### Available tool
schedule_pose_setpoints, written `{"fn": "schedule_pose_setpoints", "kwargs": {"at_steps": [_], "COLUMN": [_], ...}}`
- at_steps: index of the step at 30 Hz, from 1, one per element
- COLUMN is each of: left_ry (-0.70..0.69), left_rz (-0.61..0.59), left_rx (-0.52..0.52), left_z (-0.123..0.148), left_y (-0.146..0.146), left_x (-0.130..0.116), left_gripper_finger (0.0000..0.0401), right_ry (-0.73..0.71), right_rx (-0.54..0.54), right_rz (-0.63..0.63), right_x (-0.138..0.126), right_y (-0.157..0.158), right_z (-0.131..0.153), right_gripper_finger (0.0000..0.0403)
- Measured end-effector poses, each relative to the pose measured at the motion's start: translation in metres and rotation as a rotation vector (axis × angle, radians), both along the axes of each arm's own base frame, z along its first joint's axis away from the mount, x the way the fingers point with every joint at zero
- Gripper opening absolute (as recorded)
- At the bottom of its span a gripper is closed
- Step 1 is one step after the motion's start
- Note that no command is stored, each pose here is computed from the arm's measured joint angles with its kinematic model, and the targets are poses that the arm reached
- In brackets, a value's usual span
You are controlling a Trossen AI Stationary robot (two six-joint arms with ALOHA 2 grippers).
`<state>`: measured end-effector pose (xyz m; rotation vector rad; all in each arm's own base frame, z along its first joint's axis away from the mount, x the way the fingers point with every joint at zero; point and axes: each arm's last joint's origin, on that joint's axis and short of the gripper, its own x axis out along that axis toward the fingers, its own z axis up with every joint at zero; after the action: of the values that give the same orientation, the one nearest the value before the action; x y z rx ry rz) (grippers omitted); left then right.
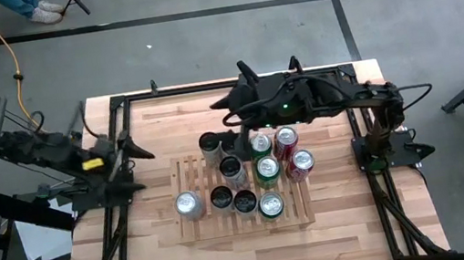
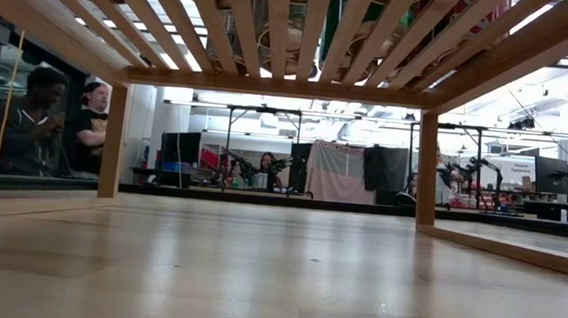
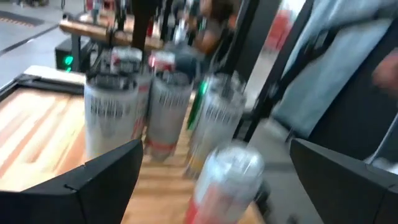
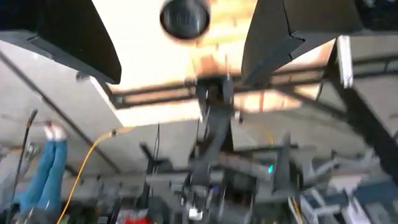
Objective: Place canned beverage on shelf
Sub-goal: Return to Home Position
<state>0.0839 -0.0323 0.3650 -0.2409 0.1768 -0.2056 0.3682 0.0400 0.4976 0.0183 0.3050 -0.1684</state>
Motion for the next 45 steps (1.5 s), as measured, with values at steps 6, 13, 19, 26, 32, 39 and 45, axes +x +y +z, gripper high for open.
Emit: {"fn": "schedule_pose_setpoints", "kwargs": {"at_steps": [6,13,19,26,32,39,45], "left_ry": [-0.178,-0.242,-0.218,-0.166,-0.153,-0.157,-0.162], "left_rz": [0.03,0.155,0.174,0.177,0.18,0.18,0.212], "left_rx": [-0.223,-0.217,-0.202,-0.189,-0.222,-0.225,-0.199], "left_z": [0.02,0.024,0.022,0.019,0.018,0.019,0.018], "left_y": [0.008,0.014,0.011,0.005,0.004,0.004,0.005], "left_x": [-0.015,-0.021,-0.013,0.001,0.004,0.002,0.002], "left_gripper_finger": [0.0395,0.0395,0.0395,0.0395,0.0395,0.0395,0.0395], "right_ry": [0.139,0.287,0.377,0.482,0.497,0.354,0.019], "right_rx": [0.046,0.071,0.062,0.046,0.058,0.187,0.33], "right_rz": [0.041,0.028,0.035,-0.036,-0.074,-0.141,-0.164], "right_x": [-0.028,-0.064,-0.082,-0.096,-0.12,-0.174,-0.22], "right_y": [-0.001,0.001,0.01,0.014,0.019,0.014,0.0], "right_z": [0.0,0.001,-0.001,-0.008,-0.014,-0.044,-0.079], "right_gripper_finger": [0.0316,0.0316,0.0316,0.0316,0.0316,0.0316,0.0316]}}
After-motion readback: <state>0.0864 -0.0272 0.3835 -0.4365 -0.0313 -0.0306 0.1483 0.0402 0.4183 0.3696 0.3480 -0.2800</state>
